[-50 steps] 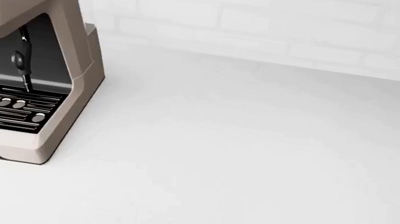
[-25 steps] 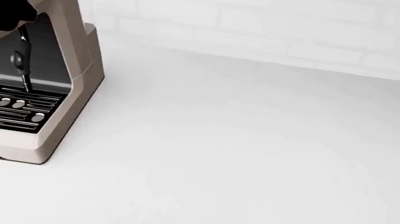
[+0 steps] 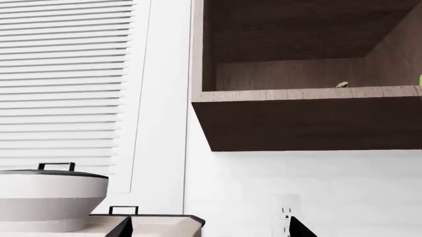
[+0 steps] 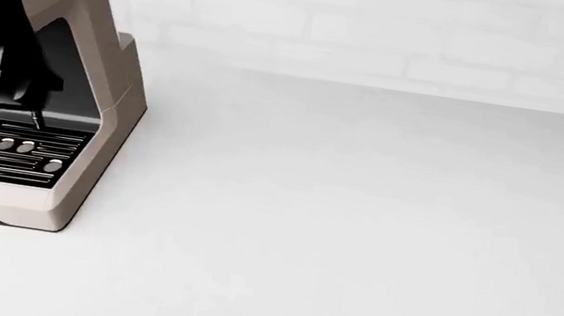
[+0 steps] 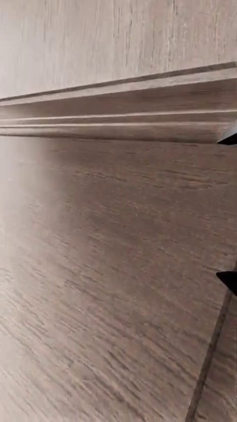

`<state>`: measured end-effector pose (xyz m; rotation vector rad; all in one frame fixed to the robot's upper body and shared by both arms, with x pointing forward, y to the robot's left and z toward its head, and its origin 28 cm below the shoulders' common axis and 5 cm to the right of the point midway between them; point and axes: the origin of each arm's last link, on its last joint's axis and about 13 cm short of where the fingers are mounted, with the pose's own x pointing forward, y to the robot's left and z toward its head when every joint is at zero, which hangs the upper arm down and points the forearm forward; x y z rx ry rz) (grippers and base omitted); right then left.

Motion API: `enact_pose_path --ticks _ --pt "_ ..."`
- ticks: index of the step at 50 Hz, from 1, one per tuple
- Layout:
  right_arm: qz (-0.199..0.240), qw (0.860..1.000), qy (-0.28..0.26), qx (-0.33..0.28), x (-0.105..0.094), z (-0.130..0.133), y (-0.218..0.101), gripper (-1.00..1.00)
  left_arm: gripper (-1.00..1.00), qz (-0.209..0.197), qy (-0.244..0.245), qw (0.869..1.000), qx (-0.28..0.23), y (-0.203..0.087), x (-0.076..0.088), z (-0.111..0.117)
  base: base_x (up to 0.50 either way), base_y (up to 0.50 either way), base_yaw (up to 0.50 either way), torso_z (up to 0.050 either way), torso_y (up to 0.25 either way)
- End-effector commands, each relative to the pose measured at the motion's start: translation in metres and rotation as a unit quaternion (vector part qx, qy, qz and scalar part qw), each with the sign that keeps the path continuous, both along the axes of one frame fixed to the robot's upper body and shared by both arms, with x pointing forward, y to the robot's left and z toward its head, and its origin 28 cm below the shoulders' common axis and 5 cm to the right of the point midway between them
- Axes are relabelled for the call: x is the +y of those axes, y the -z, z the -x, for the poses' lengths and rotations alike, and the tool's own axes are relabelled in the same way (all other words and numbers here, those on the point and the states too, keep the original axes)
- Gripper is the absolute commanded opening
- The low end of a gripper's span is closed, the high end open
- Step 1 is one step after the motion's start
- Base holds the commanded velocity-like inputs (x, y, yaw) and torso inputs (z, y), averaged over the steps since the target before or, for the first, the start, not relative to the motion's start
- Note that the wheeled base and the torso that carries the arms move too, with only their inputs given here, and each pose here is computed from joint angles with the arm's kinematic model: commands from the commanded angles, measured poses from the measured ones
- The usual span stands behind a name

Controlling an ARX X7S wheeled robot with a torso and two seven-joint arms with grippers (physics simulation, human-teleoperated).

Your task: Pick the brussel sprout, asparagus from the counter and place them in the cabinet. Then close the cabinet.

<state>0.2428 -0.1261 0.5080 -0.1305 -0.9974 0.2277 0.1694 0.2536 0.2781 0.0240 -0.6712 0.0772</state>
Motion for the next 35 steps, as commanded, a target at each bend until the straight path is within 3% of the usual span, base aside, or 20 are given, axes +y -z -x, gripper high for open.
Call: enact_pose_path --ticks 1,21,25,35 --pt "0.055 0.998 -0.033 -0.002 0.031 -0.027 -0.007 1.0 1.0 -0.012 -0.006 1.0 0.003 0.011 0.004 -0.017 0.0 0.0 0.0 0.0 0.0" --pt "0.042 0.999 -0.013 0.017 0.037 -0.085 -0.03 1.0 1.0 -0.011 -0.018 1.0 0.003 0.014 0.007 -0.03 0.0 0.0 0.0 0.002 0.0" --pt "0.041 0.999 -0.003 0.019 0.038 -0.099 -0.036 1.0 1.0 -0.018 -0.014 1.0 0.006 0.004 0.008 -0.003 0.0 0.0 0.0 0.0 0.0" --pt "0.035 0.999 0.022 0.017 0.032 -0.107 -0.044 1.0 1.0 -0.022 0.002 1.0 0.0 0.002 0.004 0.007 0.0 0.0 0.0 0.001 0.0"
